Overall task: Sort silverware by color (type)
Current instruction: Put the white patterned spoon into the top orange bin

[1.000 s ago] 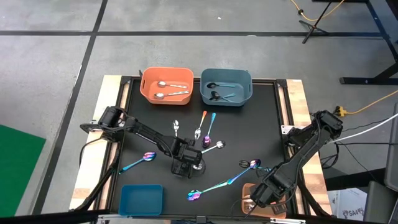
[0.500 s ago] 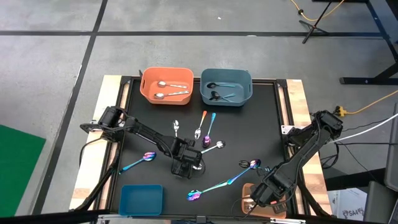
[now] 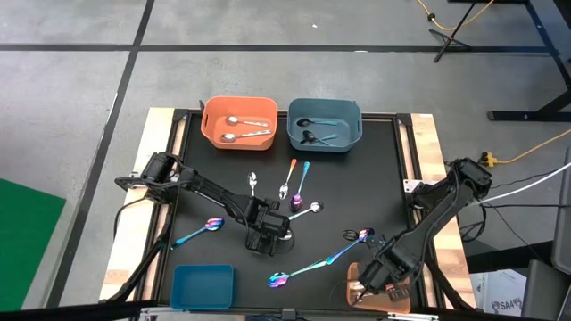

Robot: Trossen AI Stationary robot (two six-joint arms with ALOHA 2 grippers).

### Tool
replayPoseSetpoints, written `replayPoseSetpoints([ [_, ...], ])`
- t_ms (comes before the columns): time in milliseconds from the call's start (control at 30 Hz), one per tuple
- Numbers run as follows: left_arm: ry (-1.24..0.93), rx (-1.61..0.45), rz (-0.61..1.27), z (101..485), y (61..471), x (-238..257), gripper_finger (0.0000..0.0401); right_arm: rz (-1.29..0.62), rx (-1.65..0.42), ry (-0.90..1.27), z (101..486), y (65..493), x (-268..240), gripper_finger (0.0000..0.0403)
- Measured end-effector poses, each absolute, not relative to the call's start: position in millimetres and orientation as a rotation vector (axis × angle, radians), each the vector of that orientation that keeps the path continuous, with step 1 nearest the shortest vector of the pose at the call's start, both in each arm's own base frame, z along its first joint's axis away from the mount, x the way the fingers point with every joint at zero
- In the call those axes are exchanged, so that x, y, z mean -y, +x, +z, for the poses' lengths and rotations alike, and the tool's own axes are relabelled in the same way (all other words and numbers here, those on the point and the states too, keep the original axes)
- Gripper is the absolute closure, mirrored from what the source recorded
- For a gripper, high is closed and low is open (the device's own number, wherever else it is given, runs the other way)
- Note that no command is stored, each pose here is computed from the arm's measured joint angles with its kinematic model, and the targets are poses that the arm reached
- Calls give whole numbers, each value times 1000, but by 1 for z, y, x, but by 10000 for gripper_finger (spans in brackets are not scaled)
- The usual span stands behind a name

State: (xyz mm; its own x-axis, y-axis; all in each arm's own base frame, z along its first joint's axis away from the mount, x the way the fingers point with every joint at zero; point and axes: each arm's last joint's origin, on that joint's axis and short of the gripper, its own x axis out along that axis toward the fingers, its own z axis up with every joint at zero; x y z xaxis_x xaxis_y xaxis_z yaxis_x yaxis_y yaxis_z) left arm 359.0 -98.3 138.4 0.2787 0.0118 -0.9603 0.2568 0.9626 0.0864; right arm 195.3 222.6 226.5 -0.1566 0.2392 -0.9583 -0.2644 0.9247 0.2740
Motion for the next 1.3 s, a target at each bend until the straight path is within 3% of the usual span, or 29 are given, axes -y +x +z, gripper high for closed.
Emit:
replayPoseSetpoints([
  [300,217,-1278,-148,139,359,98,391,369,-1583,-14,244,201,-202,303],
  [633,100,-1154,-61,165,361,99,391,133,-1293,-155,272,214,-161,304],
  [900,21,-858,211,207,366,92,392,-6,-1121,-224,284,196,-106,304],
  [1100,-55,-572,437,229,380,81,392,-130,-751,-120,279,176,-69,304],
  [1300,-151,-279,504,254,397,62,392,-172,-416,-42,255,171,-46,304],
])
